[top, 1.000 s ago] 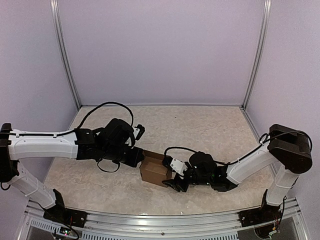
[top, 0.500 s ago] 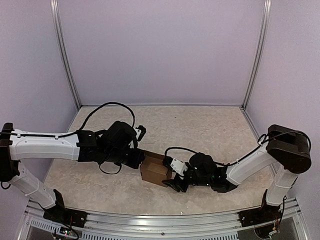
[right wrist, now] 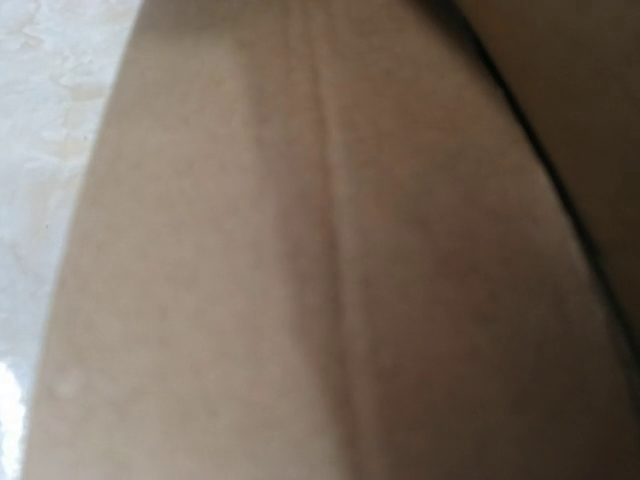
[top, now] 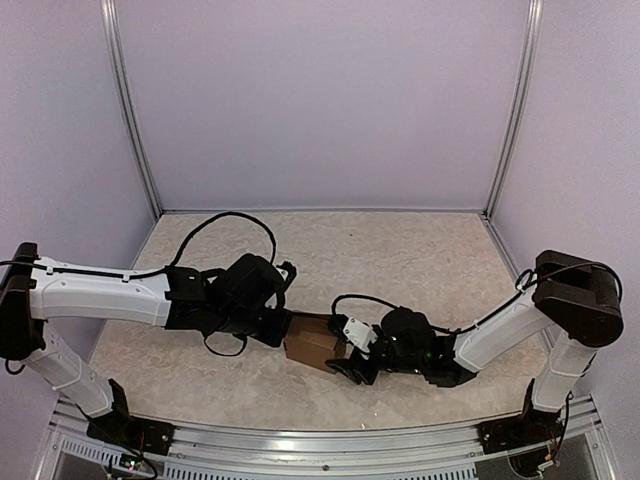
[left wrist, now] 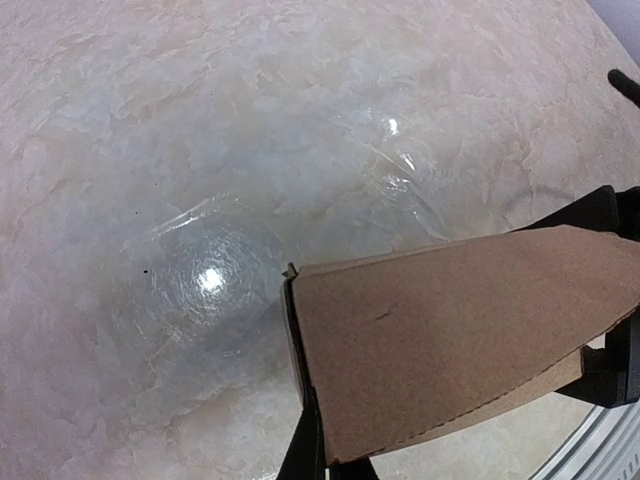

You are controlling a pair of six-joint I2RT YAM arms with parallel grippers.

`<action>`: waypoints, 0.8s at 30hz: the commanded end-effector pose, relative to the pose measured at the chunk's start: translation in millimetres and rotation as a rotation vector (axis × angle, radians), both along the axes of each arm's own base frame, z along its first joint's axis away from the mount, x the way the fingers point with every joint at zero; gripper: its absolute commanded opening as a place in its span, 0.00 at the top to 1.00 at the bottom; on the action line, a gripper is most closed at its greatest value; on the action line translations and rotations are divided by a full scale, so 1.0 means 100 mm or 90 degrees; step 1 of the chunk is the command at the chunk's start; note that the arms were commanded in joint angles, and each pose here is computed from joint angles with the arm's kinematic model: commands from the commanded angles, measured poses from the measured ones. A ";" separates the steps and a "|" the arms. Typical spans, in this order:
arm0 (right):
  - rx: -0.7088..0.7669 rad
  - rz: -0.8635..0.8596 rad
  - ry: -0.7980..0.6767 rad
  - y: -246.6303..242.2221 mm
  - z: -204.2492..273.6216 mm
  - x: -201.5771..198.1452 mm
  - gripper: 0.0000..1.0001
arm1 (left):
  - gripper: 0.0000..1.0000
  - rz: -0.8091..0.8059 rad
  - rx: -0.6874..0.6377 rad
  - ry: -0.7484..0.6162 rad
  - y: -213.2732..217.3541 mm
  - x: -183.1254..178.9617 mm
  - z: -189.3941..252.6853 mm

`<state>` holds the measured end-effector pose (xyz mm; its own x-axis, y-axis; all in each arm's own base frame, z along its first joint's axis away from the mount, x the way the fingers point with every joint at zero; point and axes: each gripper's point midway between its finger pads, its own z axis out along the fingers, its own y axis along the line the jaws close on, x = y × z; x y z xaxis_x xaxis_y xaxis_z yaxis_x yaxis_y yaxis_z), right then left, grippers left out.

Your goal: Fold the paper box

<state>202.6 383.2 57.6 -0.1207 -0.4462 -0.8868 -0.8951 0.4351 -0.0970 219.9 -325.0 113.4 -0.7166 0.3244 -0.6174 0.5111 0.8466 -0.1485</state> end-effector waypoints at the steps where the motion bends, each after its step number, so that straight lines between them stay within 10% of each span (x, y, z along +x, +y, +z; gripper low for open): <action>1: 0.026 -0.048 -0.022 -0.06 0.17 0.12 0.36 | 1.00 -0.043 0.097 0.110 0.18 -0.41 -0.46; 7: 0.060 -0.027 -0.016 -0.06 0.39 0.04 0.23 | 1.00 -0.035 0.099 0.106 0.17 -0.38 -0.44; 9: 0.072 -0.026 -0.009 -0.09 0.46 0.03 0.01 | 1.00 -0.032 0.098 0.105 0.16 -0.37 -0.43; 24: 0.058 -0.024 -0.022 -0.41 0.89 -0.09 0.00 | 1.00 -0.011 0.093 0.099 0.06 -0.27 -0.36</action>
